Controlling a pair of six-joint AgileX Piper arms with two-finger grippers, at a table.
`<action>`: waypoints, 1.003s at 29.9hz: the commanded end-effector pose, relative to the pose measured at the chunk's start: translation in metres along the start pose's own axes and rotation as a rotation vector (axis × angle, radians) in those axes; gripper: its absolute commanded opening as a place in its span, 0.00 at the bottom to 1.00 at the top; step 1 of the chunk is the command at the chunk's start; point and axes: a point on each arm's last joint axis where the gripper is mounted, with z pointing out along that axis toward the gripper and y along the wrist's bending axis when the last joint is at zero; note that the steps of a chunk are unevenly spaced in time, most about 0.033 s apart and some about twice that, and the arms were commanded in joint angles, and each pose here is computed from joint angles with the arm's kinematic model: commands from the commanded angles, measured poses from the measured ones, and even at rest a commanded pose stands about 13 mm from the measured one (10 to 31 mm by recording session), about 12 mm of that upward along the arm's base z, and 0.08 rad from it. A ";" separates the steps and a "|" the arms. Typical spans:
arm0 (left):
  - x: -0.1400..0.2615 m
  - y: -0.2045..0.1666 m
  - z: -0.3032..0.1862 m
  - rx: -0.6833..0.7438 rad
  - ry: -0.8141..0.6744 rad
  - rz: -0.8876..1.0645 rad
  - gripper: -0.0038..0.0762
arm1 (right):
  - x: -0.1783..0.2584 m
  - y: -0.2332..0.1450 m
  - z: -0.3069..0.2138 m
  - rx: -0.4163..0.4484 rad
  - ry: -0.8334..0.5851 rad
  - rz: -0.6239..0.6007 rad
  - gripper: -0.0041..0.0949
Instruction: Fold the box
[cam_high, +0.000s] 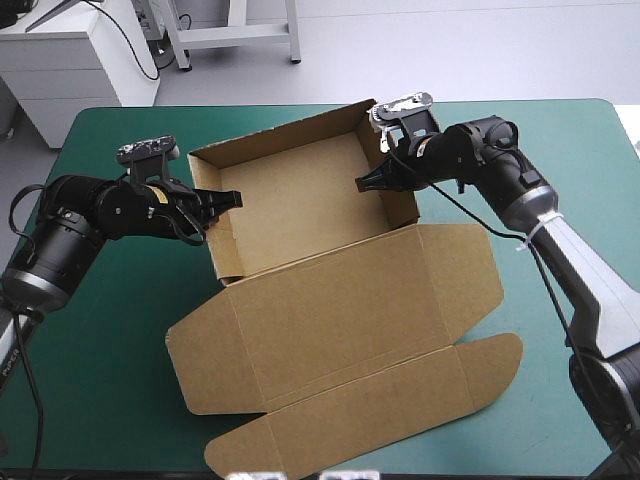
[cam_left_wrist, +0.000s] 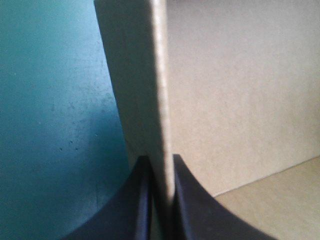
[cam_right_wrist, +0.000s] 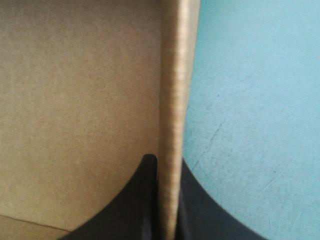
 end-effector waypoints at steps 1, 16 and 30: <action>-0.019 -0.016 -0.019 0.116 -0.232 0.021 0.04 | -0.008 0.022 -0.038 -0.122 -0.049 0.024 0.03; -0.051 -0.027 0.007 -0.004 -0.040 0.153 0.04 | 0.017 0.011 -0.059 0.019 0.159 0.039 0.02; -0.041 -0.015 0.077 -0.096 0.236 0.157 0.04 | 0.067 0.005 -0.012 0.039 0.360 0.135 0.02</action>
